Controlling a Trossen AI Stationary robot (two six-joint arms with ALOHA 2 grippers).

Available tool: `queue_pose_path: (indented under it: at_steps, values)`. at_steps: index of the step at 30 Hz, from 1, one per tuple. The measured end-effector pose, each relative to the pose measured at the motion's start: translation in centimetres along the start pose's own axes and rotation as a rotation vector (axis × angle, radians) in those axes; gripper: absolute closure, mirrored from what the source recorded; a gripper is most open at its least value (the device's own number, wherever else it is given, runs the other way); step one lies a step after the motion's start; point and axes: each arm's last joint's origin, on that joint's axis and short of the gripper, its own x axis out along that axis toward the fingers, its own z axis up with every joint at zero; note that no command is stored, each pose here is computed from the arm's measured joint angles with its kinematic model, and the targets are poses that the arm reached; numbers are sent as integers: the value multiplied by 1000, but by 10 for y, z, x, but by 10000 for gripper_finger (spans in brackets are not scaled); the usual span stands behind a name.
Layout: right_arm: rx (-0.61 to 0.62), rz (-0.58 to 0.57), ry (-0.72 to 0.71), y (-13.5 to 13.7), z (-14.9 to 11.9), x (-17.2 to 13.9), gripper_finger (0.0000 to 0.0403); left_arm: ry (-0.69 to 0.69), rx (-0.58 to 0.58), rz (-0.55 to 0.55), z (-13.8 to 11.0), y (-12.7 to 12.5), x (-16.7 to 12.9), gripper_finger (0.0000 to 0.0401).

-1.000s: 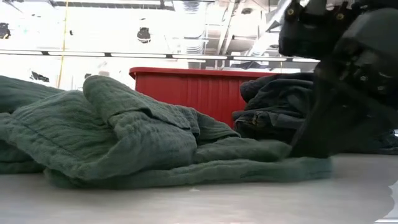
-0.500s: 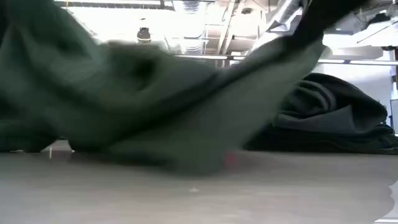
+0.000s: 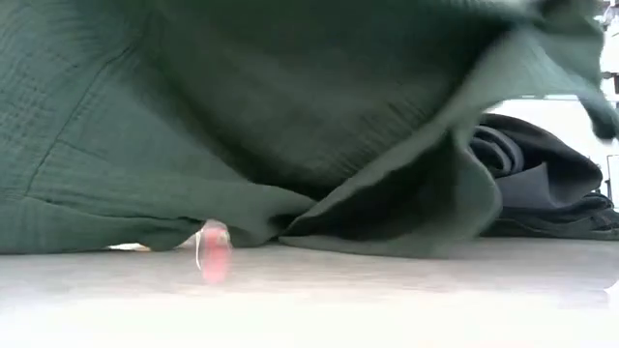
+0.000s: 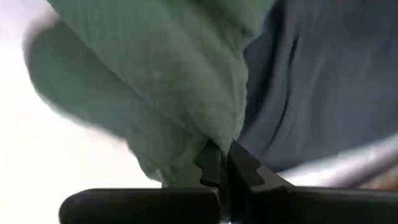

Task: Fold Laundry from Bin
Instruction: Fold the green button down shirt

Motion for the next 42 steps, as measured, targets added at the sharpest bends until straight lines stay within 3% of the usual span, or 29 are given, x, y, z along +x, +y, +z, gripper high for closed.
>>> queue_pose_path:
  at_steps: [3, 6, 9, 13, 19, 24, 30, 32, 36, 38, 42]
  values:
    - [42, 1, 184, 8, -20, 28, 381, -2, -2, 3, 0, 0, 1, 401]
    - [41, 77, 257, 22, -35, 60, 377, -5, -38, 20, -1, 0, 6, 401]
    - [43, 197, 229, 38, -44, 90, 370, 37, -118, 45, -12, -2, 19, 401]
    - [40, 325, 160, 50, -49, 112, 374, 200, -198, 96, -45, -3, 43, 401]
    - [25, 348, 144, 52, -50, 116, 374, 420, -281, 86, -97, -4, 70, 388]
    - [-2, 355, 137, 52, -50, 116, 372, 488, -172, 75, -107, 0, 74, 328]
    - [0, 360, 136, 53, -49, 116, 372, 483, 60, 22, -91, -3, 66, 245]
    - [2, 362, 134, 53, -49, 116, 371, 413, 103, -16, -83, -8, 65, 225]
    - [27, 377, 118, 52, -44, 118, 373, 152, 174, -202, -67, -39, 73, 207]
    - [38, 384, 108, 51, -40, 119, 373, 73, 244, -285, -61, -61, 85, 205]
    - [43, 390, 94, 48, -35, 121, 371, -40, 359, -346, -58, -94, 126, 205]
